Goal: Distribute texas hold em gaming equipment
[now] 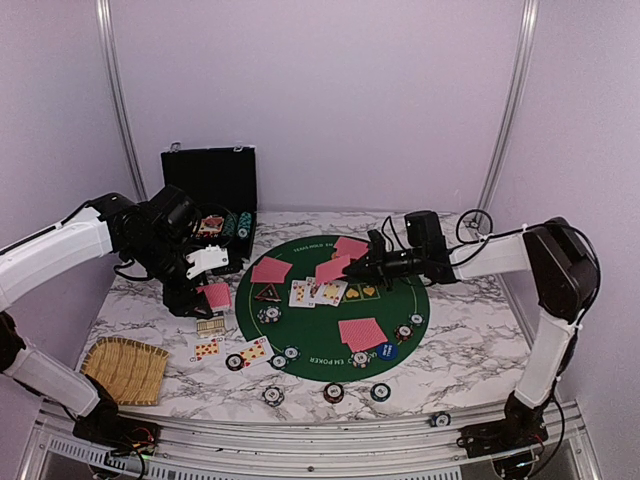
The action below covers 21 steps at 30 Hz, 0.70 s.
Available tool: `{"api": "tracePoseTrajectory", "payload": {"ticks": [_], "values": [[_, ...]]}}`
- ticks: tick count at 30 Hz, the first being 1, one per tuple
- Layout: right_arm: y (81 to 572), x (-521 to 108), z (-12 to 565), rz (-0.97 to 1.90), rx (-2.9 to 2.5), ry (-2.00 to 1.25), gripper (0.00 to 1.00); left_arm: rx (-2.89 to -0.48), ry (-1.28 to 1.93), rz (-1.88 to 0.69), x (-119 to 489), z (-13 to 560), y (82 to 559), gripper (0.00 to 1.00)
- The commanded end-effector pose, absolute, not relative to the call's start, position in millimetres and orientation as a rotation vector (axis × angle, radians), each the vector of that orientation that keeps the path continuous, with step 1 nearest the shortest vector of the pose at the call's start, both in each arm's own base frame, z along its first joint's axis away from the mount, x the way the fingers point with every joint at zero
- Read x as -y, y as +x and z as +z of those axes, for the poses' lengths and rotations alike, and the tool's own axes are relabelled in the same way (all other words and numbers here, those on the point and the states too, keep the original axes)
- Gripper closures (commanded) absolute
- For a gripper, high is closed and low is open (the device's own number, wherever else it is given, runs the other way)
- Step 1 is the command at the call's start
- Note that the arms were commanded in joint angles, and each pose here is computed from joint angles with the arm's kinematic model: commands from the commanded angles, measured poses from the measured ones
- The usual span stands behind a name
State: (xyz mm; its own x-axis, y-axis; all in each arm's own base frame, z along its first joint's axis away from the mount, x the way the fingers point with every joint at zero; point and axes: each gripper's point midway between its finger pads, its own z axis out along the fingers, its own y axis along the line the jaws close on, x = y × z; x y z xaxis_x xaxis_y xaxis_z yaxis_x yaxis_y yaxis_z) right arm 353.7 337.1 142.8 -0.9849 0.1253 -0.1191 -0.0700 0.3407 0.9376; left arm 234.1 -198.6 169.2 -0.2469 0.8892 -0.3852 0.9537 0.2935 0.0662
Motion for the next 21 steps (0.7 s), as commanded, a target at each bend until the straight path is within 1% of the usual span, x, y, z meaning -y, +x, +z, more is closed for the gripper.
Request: {"api": "tracePoseTrajectory", "payload": {"ticks": [1,5,9,17,20,21], "values": [[368.4,-302.8,104.5,1.506,-2.524,0.067,1.00,-2.218,1.656,-0.255,196.6,171.5,234.0,1.00],[380.5,-286.8,76.8,1.464,-2.558,0.136,1.00,-2.217,1.655,-0.248,195.7,172.0,234.1,1.00],[390.0,-283.4,59.4,1.436,-2.584,0.150,1.00,-2.215,1.651,-0.241,194.9,173.1,234.7,1.00],[402.8,-280.6,44.6,1.353,-2.623,0.133,1.00,-2.215,1.651,-0.235,193.9,173.1,234.1,1.00],[399.6,-274.6,35.1,1.284,-2.683,0.132,1.00,-2.213,1.652,-0.238,194.1,173.3,233.6,1.00],[399.6,-272.8,33.0,1.255,-2.698,0.126,0.98,-2.215,1.653,-0.239,194.0,172.8,233.3,1.00]]}}
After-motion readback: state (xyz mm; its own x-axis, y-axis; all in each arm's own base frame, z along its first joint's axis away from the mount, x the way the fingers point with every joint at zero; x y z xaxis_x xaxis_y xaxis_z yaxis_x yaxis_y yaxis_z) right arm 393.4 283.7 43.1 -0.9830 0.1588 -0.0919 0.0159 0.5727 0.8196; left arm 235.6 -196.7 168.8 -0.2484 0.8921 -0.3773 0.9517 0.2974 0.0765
